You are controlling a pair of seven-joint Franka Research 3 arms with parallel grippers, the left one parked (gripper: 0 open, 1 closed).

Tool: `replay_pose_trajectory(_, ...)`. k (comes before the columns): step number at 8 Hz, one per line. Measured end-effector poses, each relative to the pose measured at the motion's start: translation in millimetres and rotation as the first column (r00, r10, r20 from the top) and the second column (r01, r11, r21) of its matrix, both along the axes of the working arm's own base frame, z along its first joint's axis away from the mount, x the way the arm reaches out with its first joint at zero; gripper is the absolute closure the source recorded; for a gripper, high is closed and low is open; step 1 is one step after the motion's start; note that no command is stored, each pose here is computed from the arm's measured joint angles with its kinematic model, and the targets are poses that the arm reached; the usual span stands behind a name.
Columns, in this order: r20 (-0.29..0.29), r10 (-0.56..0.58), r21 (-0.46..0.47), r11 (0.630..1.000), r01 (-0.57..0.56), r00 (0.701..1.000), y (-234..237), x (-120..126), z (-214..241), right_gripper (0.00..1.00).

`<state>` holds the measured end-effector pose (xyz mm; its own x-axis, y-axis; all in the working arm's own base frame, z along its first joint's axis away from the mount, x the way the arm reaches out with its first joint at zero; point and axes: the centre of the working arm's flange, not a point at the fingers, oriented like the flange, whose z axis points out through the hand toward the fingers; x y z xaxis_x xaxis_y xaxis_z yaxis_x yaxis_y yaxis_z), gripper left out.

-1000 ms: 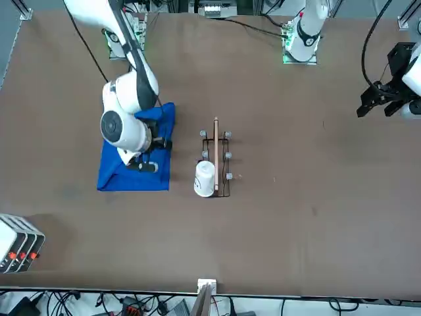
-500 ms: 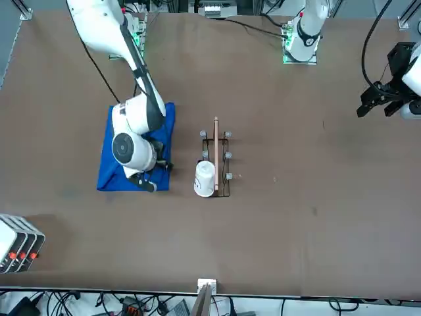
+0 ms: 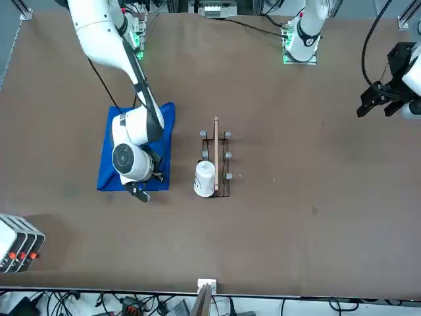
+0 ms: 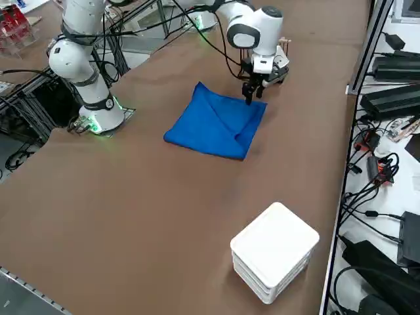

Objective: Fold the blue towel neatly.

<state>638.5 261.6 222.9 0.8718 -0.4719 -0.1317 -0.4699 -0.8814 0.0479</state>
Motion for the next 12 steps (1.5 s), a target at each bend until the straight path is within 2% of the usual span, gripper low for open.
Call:
replay_pose_trajectory(9,0.02,-0.045,-0.01,0.999,0.045,0.999,2.2,1.3,-27.2,0.32)
replay_pose_trajectory(12,0.022,-0.048,-0.012,0.999,0.048,0.999,2.1,1.7,-31.4,0.37)
